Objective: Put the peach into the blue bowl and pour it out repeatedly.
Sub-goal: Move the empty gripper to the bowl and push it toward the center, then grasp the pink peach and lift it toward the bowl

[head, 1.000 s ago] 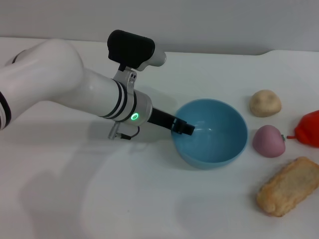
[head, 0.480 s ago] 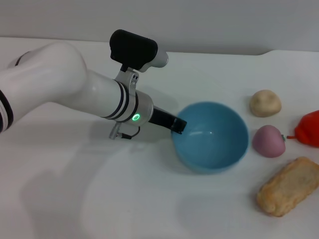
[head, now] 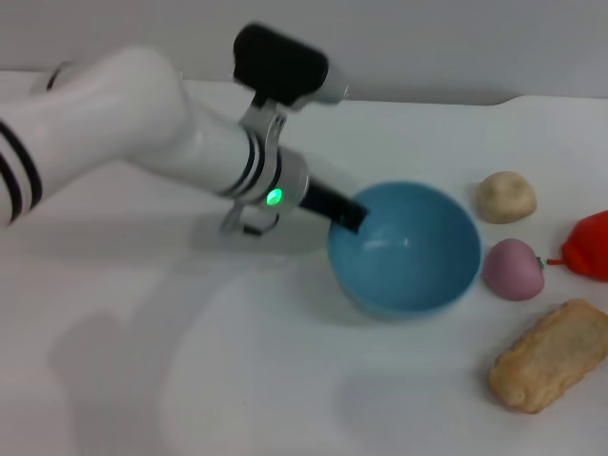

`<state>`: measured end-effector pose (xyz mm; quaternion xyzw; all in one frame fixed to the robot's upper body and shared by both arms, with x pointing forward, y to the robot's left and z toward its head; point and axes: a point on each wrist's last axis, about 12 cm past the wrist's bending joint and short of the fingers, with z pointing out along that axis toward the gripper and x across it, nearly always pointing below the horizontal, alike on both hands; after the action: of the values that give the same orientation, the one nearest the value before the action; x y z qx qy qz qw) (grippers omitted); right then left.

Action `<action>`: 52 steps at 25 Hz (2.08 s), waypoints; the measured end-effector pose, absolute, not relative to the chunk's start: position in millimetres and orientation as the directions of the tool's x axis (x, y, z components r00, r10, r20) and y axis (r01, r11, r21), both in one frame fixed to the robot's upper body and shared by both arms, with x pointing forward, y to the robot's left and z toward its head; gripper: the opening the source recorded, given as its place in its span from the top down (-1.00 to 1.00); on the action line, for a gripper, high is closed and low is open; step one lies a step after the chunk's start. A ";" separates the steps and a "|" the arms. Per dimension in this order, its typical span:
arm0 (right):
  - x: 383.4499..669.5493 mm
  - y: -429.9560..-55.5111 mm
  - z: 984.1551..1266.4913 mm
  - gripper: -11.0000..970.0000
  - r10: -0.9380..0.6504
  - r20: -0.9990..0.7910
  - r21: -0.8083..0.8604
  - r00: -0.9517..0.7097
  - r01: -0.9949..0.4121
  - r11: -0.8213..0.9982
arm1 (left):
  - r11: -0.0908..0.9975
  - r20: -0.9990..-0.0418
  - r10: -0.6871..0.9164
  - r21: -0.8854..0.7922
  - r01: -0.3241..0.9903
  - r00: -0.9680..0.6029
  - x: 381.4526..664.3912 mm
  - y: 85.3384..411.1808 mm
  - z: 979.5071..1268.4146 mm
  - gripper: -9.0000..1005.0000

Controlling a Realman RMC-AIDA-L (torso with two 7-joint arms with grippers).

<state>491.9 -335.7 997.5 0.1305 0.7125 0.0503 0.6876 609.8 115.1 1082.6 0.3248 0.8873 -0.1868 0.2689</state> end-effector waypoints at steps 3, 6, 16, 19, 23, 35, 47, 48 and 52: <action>494.3 -335.1 997.8 -0.42 0.256 -0.966 0.252 -0.027 0.111 0.961 | 0.702 -0.602 0.540 -0.065 0.709 -0.589 626.1 114.2 1103.2 0.98; 501.8 -334.3 997.9 -0.42 0.256 -0.965 0.249 -0.051 0.108 0.962 | 0.701 -0.592 0.578 0.008 0.713 -0.561 641.0 114.7 1123.0 0.98; 562.0 -329.2 1009.9 -0.42 0.181 -0.945 0.196 -0.271 -0.029 0.980 | 0.766 -0.564 0.557 0.067 0.639 -0.610 658.4 123.2 1146.6 0.99; 581.2 -328.9 1029.5 -0.42 0.156 -0.950 0.193 -0.272 -0.115 0.974 | 0.772 -0.568 0.547 0.060 0.632 -0.615 658.4 124.5 1145.5 0.99; 605.5 -332.3 1062.7 -0.42 0.132 -0.946 0.192 -0.296 -0.186 0.964 | 0.783 -0.570 0.528 0.039 0.621 -0.630 657.3 125.9 1142.0 0.99; 627.2 -310.2 1120.1 -0.42 0.015 -0.705 0.296 -0.709 -0.275 0.915 | 0.795 -0.603 0.493 0.018 0.606 -0.628 660.2 123.5 1145.0 0.98; 607.5 -283.1 1116.9 -0.42 -0.193 -0.499 0.321 -0.845 -0.387 0.864 | 0.801 -0.620 0.483 0.027 0.598 -0.618 662.1 125.4 1144.8 0.99; 605.9 -279.8 1111.4 -0.42 -0.203 -0.481 0.328 -0.853 -0.390 0.861 | 0.801 -0.620 0.483 0.028 0.598 -0.618 661.8 125.7 1144.2 0.99; 602.5 -268.7 1094.7 -0.42 -0.239 -0.433 0.328 -0.869 -0.399 0.856 | 0.802 -0.621 0.482 0.030 0.596 -0.618 661.7 126.7 1142.9 0.99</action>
<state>602.5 -268.7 1094.7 -0.1690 0.9441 0.2078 0.1920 661.7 126.7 1142.9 0.3012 0.8949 -0.0898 0.3168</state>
